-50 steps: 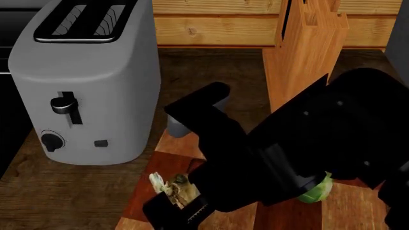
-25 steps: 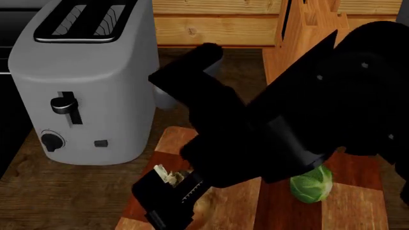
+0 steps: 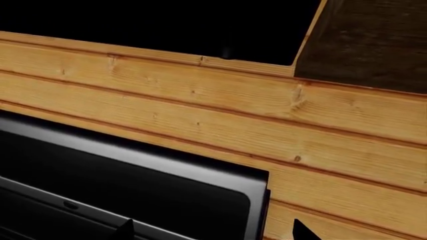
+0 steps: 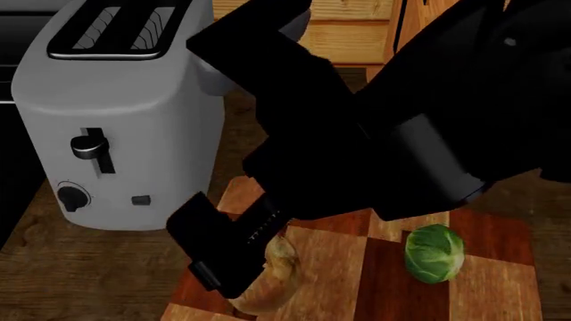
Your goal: Clear the non-vegetable object off the cutting board and place the vegetables onto it.
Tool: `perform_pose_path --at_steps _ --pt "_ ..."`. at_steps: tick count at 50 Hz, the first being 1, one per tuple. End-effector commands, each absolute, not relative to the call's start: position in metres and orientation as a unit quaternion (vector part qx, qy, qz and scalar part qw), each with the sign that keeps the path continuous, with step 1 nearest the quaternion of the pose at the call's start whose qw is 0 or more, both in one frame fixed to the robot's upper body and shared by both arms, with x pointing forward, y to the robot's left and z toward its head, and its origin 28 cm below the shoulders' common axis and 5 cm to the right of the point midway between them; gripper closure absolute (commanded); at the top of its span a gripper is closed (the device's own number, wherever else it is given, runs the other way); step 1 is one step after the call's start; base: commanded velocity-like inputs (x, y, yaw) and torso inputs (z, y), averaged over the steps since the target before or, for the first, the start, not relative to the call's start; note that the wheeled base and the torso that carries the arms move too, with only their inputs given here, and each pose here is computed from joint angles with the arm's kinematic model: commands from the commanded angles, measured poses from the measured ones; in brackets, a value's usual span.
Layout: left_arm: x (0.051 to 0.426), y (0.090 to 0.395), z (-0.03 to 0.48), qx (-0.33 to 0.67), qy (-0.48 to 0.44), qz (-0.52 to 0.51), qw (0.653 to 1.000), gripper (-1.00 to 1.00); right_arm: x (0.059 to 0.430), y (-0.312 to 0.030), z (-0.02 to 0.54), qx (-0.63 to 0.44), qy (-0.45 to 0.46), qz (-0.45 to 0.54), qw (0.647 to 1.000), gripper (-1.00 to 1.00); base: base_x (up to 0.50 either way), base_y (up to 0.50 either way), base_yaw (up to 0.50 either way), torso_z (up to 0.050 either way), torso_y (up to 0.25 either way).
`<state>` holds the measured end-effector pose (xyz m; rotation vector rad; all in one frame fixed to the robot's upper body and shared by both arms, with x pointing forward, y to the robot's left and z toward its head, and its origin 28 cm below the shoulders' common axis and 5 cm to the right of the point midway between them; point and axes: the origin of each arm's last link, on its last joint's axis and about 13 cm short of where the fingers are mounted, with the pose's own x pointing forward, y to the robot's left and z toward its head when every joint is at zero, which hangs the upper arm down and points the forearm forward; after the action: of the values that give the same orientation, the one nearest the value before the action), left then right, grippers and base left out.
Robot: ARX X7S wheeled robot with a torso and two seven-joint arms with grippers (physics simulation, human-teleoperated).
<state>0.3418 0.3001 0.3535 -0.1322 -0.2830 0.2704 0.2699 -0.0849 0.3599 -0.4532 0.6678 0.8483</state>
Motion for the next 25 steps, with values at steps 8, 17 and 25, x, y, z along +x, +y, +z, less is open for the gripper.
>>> perform_pose_path --at_steps 8,17,25 --pt "0.341 0.299 0.357 -0.065 -0.143 0.133 0.979 -1.0 0.257 -0.086 0.384 -0.226 0.263 0.386 0.855 -1.0 0.0 0.0 0.0 0.0 0.0" --pt "0.341 0.298 0.356 -0.064 -0.144 0.131 0.979 -1.0 0.244 -0.09 0.394 -0.23 0.216 0.367 0.875 -1.0 0.0 0.0 0.0 0.0 0.0" --pt "0.34 0.297 0.356 -0.062 -0.144 0.129 0.979 -1.0 0.226 -0.084 0.4 -0.25 0.163 0.352 0.887 -1.0 0.0 0.0 0.0 0.0 0.0"
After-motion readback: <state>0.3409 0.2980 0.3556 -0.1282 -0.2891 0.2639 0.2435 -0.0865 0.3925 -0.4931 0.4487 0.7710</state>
